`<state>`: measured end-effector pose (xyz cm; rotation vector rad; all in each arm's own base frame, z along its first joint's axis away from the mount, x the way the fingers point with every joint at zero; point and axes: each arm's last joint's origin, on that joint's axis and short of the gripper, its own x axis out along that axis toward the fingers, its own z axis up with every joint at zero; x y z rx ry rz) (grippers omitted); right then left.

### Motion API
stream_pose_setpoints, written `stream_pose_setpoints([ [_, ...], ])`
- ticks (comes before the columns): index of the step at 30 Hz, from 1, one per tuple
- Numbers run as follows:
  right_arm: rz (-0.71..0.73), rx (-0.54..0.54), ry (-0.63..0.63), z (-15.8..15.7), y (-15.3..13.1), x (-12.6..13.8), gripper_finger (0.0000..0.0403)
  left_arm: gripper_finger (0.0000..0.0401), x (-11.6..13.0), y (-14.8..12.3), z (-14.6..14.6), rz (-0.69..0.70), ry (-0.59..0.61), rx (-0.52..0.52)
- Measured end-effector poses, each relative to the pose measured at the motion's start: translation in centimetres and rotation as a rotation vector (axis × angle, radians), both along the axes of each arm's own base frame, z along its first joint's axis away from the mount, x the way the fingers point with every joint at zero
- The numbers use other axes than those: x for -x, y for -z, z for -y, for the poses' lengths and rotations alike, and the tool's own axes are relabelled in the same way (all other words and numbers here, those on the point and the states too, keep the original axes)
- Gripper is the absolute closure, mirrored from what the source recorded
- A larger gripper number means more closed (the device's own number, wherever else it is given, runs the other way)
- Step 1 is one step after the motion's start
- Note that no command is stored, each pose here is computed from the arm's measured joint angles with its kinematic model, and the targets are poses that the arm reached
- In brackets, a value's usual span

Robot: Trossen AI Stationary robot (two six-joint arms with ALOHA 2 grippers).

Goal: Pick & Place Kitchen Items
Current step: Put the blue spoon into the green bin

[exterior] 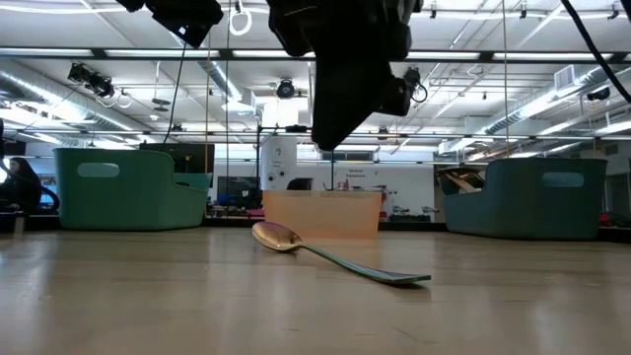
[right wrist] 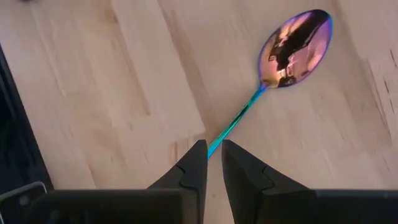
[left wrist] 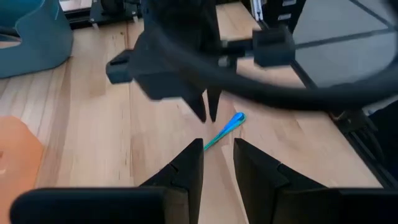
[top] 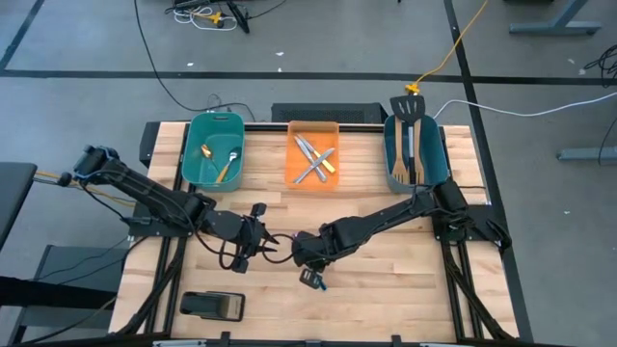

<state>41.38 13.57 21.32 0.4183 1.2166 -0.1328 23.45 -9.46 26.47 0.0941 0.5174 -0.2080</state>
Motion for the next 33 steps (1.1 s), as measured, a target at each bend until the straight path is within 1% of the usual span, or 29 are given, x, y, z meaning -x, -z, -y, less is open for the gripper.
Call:
stream_pose_setpoints([
  [5,0.004,0.019,0.042,0.2,0.3,-0.2,0.0344,0.0307,0.5,-0.5,-0.1,0.016,-0.002,0.006],
  [11,0.008,0.026,0.057,0.4,0.3,-0.3,0.0344,0.0307,1.9,-1.6,-0.7,0.024,-0.009,0.006],
  [15,-0.005,0.017,0.092,0.8,1.6,-0.3,0.0344,0.0307,2.8,-2.5,-1.1,0.056,-0.012,0.023],
  [18,0.003,-0.013,0.103,1.0,2.4,-0.7,0.0344,0.0307,3.2,-2.9,-1.3,0.076,-0.012,0.031],
  [25,0.033,-0.018,0.114,1.3,3.4,-1.6,0.0344,0.0307,3.5,-3.1,-1.4,0.081,-0.009,0.035],
  [29,-0.008,-0.014,0.117,1.5,4.8,-1.8,0.0344,0.0307,3.5,-3.0,-1.4,0.066,-0.009,0.029],
  [33,-0.012,-0.013,0.132,1.8,4.9,-1.9,0.0344,0.0307,3.5,-3.0,-1.4,0.066,-0.008,0.029],
])
